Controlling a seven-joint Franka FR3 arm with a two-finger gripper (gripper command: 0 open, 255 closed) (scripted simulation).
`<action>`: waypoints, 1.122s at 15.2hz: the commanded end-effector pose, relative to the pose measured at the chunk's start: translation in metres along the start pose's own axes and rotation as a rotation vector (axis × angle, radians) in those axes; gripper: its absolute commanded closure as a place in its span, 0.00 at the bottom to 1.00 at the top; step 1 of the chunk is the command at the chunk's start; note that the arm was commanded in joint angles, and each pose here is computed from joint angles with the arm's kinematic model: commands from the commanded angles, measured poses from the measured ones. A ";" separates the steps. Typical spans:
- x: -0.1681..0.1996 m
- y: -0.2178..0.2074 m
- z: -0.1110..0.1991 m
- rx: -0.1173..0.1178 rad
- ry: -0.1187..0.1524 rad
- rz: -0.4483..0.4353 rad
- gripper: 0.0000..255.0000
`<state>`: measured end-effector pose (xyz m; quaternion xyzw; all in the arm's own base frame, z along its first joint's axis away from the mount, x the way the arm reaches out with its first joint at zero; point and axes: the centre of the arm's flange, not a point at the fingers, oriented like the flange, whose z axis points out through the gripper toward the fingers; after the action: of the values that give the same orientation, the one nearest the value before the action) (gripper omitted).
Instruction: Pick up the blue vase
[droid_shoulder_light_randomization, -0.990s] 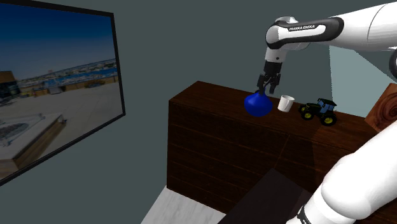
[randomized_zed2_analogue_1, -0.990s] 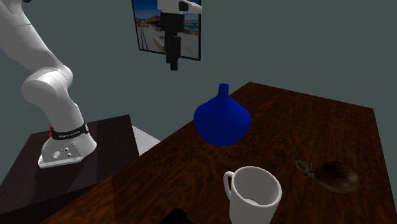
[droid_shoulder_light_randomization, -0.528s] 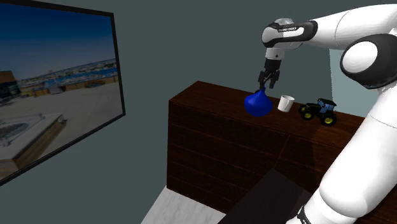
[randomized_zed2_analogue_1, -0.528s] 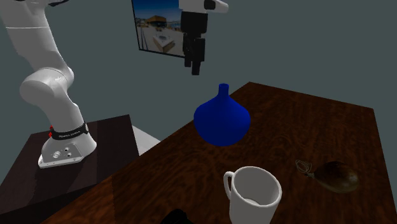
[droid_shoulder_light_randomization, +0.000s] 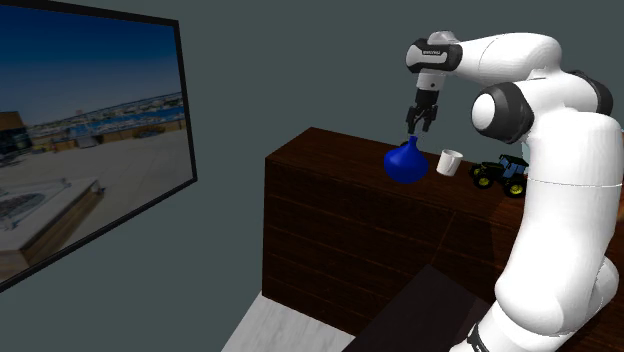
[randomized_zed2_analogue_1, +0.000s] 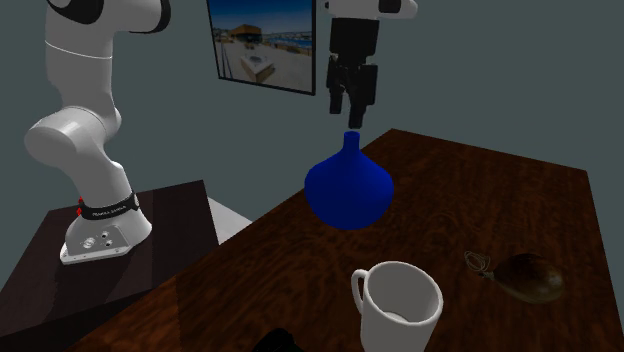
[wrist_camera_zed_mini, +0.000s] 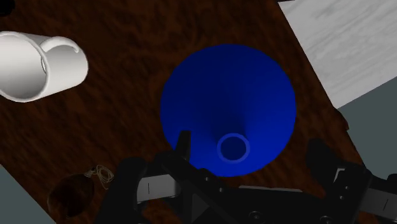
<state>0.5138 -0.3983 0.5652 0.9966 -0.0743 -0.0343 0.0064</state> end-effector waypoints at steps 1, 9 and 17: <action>0.005 0.007 0.006 -0.001 0.001 -0.001 0.00; 0.007 0.007 0.041 -0.001 0.001 -0.001 0.00; 0.007 0.007 0.041 -0.001 0.001 -0.001 1.00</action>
<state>0.5170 -0.4063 0.5241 0.9967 -0.0739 -0.0331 0.0072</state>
